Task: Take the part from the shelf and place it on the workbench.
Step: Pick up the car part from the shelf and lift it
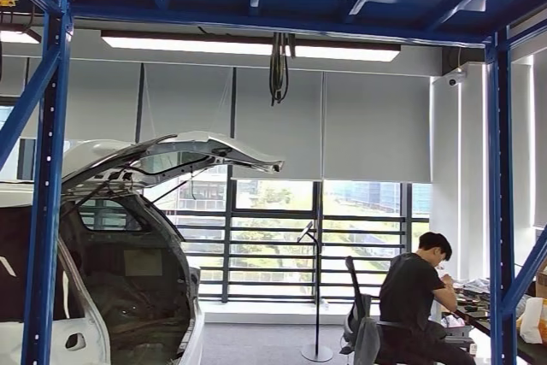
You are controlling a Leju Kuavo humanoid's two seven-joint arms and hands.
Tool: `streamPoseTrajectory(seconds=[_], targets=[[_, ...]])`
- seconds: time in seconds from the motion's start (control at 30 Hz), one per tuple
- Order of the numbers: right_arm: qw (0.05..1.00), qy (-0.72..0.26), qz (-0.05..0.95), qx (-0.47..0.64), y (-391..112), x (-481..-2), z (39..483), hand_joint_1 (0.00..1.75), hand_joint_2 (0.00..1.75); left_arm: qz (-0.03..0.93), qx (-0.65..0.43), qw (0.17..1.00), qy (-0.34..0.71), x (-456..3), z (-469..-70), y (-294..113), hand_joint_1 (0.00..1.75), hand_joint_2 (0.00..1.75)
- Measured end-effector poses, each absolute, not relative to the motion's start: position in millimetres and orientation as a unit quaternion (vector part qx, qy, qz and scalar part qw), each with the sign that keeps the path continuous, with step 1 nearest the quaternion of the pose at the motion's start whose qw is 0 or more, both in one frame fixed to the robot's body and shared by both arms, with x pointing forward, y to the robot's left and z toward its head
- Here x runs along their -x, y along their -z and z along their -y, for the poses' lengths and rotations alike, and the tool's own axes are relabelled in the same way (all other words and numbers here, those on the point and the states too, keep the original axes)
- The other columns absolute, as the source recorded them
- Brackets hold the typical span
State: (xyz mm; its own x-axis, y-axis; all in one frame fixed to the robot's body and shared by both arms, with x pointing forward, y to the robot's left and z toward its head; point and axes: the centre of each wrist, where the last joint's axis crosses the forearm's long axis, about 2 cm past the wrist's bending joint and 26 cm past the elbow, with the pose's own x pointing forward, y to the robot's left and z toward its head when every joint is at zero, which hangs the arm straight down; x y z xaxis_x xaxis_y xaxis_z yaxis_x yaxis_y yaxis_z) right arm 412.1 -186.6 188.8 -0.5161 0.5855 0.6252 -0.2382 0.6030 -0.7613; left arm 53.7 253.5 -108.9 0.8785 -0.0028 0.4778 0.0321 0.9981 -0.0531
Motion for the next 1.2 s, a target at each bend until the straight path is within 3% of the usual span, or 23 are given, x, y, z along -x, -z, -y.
streamPoseTrajectory(seconds=[0.2, 0.33, 0.63, 1.2], targets=[[0.414, -0.279, 0.862, -0.093, -212.8, -366.8, 176.9, 1.75, 1.75, 0.247, 0.024, 0.969, 0.008, -50.9, -254.2, 109.3, 0.0, 1.75], [0.356, -0.25, 0.879, -0.198, -230.7, -342.8, 173.8, 1.75, 1.75, 0.247, 0.022, 0.969, 0.007, -50.9, -254.6, 109.4, 0.0, 1.75], [0.266, -0.282, 0.894, -0.226, -256.8, -311.1, 162.8, 1.75, 1.75, 0.249, 0.022, 0.968, 0.009, -51.4, -254.9, 109.3, 0.0, 1.75], [0.254, -0.293, 0.877, -0.284, -259.1, -298.5, 161.7, 1.75, 1.75, 0.255, 0.02, 0.967, -0.003, -52.4, -256.3, 109.3, 0.0, 1.75]])
